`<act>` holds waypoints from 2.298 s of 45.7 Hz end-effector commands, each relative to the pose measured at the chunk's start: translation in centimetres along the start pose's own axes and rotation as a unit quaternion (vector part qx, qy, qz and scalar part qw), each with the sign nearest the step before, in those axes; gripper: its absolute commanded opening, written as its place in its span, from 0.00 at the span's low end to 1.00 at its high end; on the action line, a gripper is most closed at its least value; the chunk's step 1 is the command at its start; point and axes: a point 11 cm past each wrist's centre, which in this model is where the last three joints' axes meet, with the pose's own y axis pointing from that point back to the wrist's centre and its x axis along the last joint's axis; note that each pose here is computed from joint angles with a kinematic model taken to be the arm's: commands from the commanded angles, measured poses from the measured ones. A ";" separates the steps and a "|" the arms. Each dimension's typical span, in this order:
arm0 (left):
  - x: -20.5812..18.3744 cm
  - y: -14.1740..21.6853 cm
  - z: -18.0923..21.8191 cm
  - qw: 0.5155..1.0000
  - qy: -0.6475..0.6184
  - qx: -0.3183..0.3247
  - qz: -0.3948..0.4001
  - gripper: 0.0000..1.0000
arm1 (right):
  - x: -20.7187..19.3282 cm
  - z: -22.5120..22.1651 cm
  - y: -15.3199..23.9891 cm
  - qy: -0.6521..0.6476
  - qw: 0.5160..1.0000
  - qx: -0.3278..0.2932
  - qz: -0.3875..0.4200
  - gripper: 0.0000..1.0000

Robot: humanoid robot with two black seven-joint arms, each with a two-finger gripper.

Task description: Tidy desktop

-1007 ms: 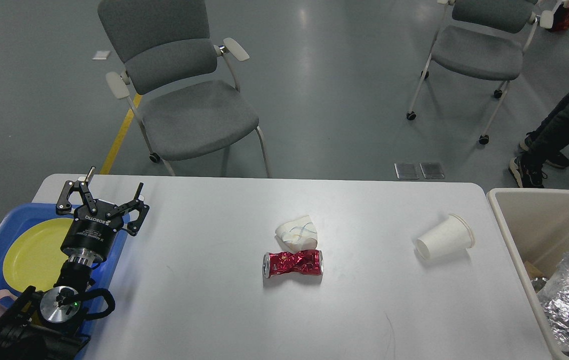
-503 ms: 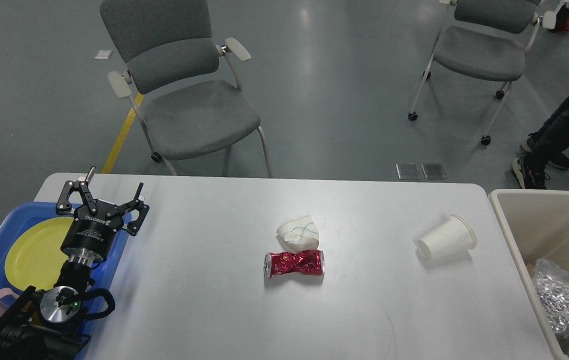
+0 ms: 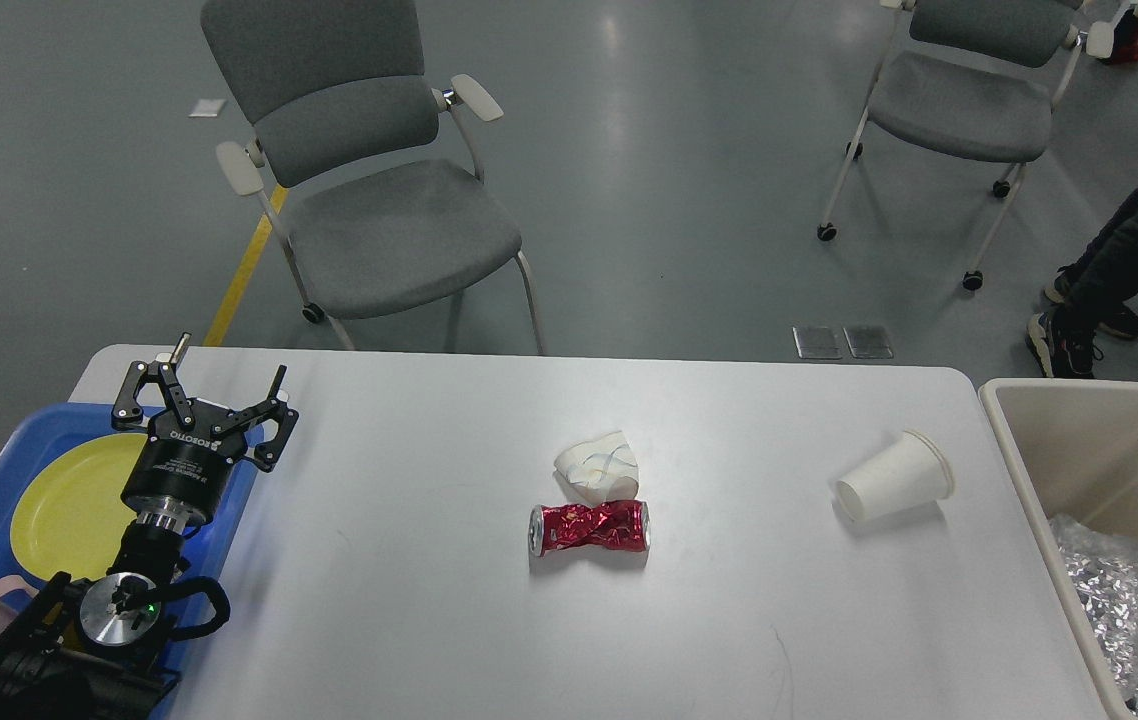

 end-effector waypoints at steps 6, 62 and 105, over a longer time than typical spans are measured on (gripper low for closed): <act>0.0 0.0 -0.1 1.000 0.001 0.000 0.000 0.96 | 4.1 -7.3 7.5 0.092 0.989 0.049 -0.104 1.00; 0.0 0.0 0.0 1.000 0.000 0.000 0.000 0.96 | -4.3 -17.7 34.9 0.336 0.890 0.172 -0.258 0.99; 0.0 0.1 -0.1 1.000 0.001 0.000 0.001 0.96 | -9.5 -19.0 5.1 -0.193 0.943 0.141 -0.234 1.00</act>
